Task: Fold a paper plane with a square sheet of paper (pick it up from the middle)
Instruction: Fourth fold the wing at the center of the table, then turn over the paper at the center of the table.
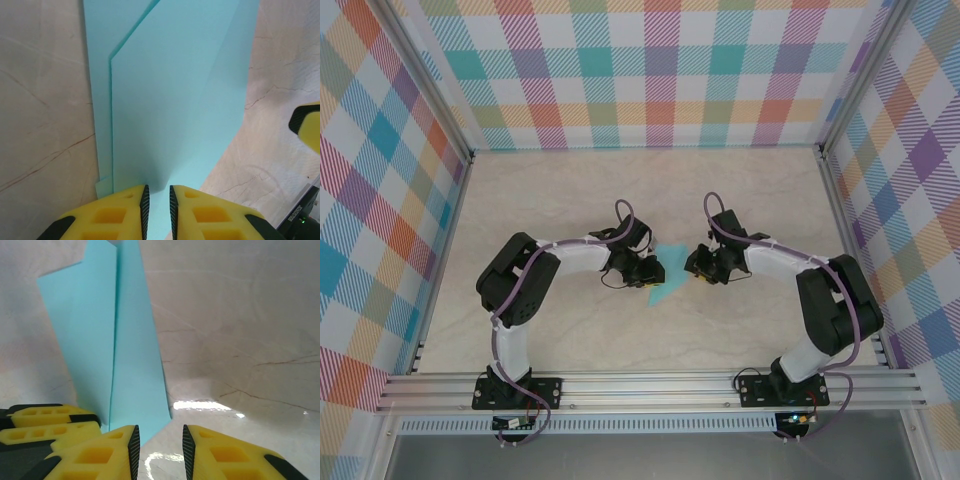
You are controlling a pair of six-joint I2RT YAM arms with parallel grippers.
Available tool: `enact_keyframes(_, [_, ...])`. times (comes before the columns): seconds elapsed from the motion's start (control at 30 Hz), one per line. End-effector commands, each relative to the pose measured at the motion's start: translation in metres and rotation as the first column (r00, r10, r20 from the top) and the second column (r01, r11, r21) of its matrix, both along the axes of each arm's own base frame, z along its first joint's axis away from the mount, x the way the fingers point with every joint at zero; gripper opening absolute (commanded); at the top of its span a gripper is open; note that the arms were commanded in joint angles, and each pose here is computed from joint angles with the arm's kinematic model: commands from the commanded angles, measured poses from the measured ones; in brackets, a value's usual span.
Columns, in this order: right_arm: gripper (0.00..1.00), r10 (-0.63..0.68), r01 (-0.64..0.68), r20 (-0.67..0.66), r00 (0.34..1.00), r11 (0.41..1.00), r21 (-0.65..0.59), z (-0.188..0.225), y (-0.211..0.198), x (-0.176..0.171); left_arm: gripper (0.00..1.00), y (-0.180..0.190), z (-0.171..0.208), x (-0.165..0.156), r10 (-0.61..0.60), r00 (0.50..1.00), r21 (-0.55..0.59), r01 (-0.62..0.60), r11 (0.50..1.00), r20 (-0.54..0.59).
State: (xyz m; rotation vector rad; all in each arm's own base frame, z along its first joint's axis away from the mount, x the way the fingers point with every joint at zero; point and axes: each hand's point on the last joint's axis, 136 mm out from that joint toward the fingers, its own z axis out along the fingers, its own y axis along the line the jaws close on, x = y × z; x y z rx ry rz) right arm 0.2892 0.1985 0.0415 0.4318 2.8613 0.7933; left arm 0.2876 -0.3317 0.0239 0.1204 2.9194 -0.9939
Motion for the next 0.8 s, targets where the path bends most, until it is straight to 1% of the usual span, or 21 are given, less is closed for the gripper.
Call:
enact_keyframes(0.0, [0.31,0.0,0.001,-0.033,0.999,1.0,0.027,-0.007,0.005,-0.002,0.21,0.005,0.012,-0.002,-0.017,0.999,-0.005,0.017,1.0,0.027])
enact_keyframes(0.13, [0.31,0.015,-0.013,-0.036,0.999,0.998,0.065,-0.008,0.014,0.001,0.22,0.004,0.017,0.0,-0.015,0.999,-0.012,0.015,1.0,0.041])
enact_keyframes(0.23, [0.32,0.016,-0.013,-0.043,0.999,0.997,0.071,-0.011,0.016,0.002,0.22,0.004,0.017,0.001,-0.018,0.999,-0.011,0.018,1.0,0.045])
enact_keyframes(0.5, [0.31,0.03,-0.023,-0.063,0.998,0.994,0.104,-0.019,0.022,0.001,0.22,0.007,0.007,-0.001,-0.019,0.999,0.014,0.018,1.0,0.029])
enact_keyframes(0.6, [0.31,0.036,-0.03,-0.047,0.998,0.991,0.133,-0.017,0.026,0.002,0.22,0.01,0.002,-0.002,-0.017,1.0,0.032,0.017,0.999,0.024])
enact_keyframes(0.77, [0.31,0.016,-0.01,-0.077,0.997,0.996,0.085,-0.024,0.019,0.0,0.22,0.012,-0.006,-0.005,-0.02,1.0,0.046,0.02,0.999,0.005])
